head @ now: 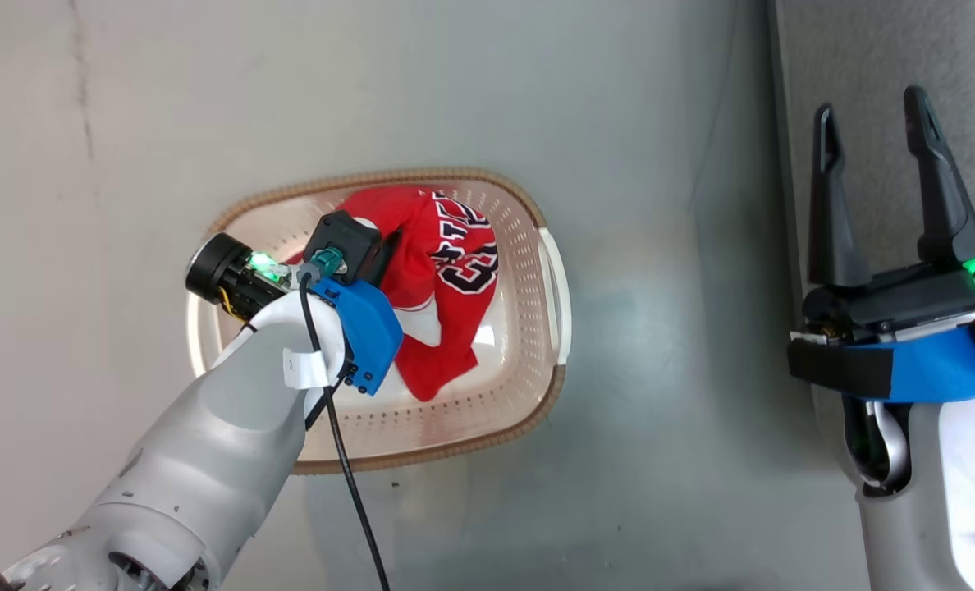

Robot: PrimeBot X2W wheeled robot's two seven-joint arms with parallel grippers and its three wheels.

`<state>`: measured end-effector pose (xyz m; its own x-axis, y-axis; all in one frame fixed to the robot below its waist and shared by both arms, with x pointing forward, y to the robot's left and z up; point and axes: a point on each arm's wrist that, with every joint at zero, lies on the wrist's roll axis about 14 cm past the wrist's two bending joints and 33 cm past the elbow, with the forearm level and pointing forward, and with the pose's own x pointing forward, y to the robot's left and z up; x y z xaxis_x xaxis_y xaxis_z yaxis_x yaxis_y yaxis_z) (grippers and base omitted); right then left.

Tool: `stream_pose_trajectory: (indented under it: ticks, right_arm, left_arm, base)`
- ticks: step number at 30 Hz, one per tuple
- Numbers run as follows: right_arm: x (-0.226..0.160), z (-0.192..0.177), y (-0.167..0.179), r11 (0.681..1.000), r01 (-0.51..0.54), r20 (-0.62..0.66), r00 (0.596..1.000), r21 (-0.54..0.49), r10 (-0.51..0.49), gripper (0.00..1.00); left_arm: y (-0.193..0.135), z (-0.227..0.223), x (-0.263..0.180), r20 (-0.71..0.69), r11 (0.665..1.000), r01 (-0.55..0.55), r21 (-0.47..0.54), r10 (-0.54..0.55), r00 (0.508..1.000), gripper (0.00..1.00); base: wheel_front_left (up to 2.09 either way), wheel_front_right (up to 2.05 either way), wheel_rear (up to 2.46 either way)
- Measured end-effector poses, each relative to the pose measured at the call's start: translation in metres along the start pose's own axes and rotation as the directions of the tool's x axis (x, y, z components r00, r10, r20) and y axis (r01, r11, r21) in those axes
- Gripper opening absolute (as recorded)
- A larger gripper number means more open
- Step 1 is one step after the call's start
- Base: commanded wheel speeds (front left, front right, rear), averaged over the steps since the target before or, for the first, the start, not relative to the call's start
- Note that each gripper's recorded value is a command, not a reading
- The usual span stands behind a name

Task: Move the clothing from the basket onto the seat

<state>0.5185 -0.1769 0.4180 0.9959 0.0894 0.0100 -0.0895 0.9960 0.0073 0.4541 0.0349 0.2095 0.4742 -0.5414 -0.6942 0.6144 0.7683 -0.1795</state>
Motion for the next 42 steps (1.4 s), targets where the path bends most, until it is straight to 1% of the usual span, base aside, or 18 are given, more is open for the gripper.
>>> stream_pose_trajectory:
  ticks: [5, 10, 18, 23, 30, 36, 42]
  right_arm:
    - [-0.011, 0.024, 0.005, 1.0, -0.006, 0.031, 1.0, 0.007, 0.006, 1.0]
    - [-0.024, 0.046, 0.009, 1.0, -0.011, 0.06, 0.998, 0.014, 0.01, 1.0]
    - [-0.047, 0.078, 0.011, 0.999, -0.01, 0.109, 0.994, 0.037, 0.006, 1.0]
    - [-0.066, 0.093, 0.011, 0.999, -0.005, 0.13, 0.992, 0.043, 0.0, 1.0]
    - [-0.096, 0.108, 0.009, 0.998, 0.01, 0.149, 0.989, 0.06, -0.018, 1.0]
    - [-0.121, 0.111, 0.01, 0.998, 0.015, 0.148, 0.989, 0.068, -0.025, 1.0]
    - [-0.135, 0.114, 0.017, 0.997, -0.003, 0.153, 0.988, 0.074, -0.009, 1.0]
  left_arm:
    - [0.002, 0.043, -0.024, 0.111, 1.0, -0.03, 0.009, 0.029, 0.993, 0.0]
    - [0.001, 0.091, -0.051, 0.25, 0.998, -0.056, 0.016, 0.05, 0.967, 0.0]
    - [-0.008, 0.14, -0.099, 0.413, 0.993, -0.111, 0.033, 0.087, 0.907, 0.0]
    - [-0.018, 0.169, -0.129, 0.507, 0.991, -0.128, 0.037, 0.092, 0.857, 0.0]
    - [-0.032, 0.187, -0.168, 0.591, 0.987, -0.16, 0.036, 0.108, 0.8, 0.0]
    - [-0.051, 0.194, -0.195, 0.646, 0.986, -0.162, 0.038, 0.1, 0.757, 0.0]
    - [-0.067, 0.195, -0.215, 0.682, 0.984, -0.167, 0.053, 0.087, 0.727, 0.0]
  base:
    - [0.0, 0.0, 0.0]
    - [0.0, 0.0, 0.0]
    - [0.0, 0.0, 0.0]
    - [0.0, 0.0, 0.0]
    - [0.0, 0.0, 0.0]
    - [0.0, 0.0, 0.0]
    - [0.0, 0.0, 0.0]
